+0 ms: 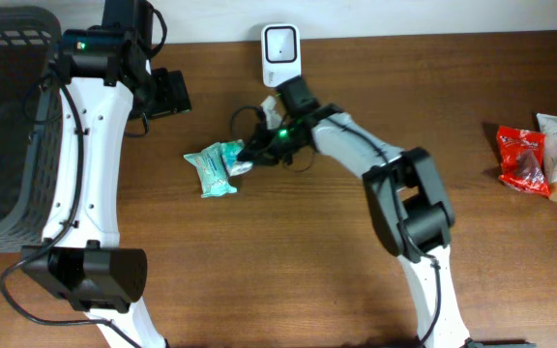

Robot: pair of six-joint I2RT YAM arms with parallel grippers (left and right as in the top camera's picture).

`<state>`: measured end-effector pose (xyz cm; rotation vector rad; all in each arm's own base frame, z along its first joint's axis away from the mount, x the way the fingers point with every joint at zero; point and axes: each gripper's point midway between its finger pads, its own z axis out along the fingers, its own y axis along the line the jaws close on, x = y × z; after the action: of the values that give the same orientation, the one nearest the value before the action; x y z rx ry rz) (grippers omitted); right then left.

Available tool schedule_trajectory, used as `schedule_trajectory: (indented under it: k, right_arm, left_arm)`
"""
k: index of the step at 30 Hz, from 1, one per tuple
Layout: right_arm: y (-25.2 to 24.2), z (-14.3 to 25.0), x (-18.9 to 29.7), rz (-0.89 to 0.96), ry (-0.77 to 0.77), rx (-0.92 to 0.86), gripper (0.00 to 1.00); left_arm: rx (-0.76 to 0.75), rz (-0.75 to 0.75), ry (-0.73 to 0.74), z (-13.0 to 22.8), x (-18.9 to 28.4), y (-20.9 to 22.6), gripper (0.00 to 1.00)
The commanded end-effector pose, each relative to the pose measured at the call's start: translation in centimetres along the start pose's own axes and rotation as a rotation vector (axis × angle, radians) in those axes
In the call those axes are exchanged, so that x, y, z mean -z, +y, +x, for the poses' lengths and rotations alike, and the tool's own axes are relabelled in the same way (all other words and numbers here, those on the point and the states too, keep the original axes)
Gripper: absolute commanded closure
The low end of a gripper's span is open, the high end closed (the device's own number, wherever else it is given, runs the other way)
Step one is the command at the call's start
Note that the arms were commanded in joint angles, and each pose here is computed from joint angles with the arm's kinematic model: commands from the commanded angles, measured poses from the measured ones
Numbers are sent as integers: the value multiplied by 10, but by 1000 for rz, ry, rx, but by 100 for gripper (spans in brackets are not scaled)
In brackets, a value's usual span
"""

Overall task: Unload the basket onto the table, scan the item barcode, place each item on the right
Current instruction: 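Reach the right gripper to the small teal pack and grasp it, then hold the teal pack up in front of the scanner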

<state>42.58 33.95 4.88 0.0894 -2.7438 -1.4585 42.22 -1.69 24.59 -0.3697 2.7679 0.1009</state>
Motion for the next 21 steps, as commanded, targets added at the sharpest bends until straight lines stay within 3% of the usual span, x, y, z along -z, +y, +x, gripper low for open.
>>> schedule_trajectory:
  k: [1,5,8,11,13,17,21]
  right_arm:
    - [5,7,42,-239,113,-109,96]
    - [-13,10,52,-192,107,-124,96]
    - [-37,4,46,-40,51,-123,96]
    - [-63,-2,55,233,-24,-83,96]
    - [-71,-15,96,577,-125,19,96]
    - [-53,-48,166,1053,-355,190,96]
    - [-44,-60,180,1203,-458,248,96]
  left_arm:
    - [3,-8,2,1,-1,0,1]
    - [3,-8,2,1,-1,0,1]
    - [3,-8,2,1,-1,0,1]
    - [3,-7,2,1,-1,0,1]
    - [3,-8,2,1,-1,0,1]
    - [3,-7,2,1,-1,0,1]
    - [2,-7,2,1,-1,0,1]
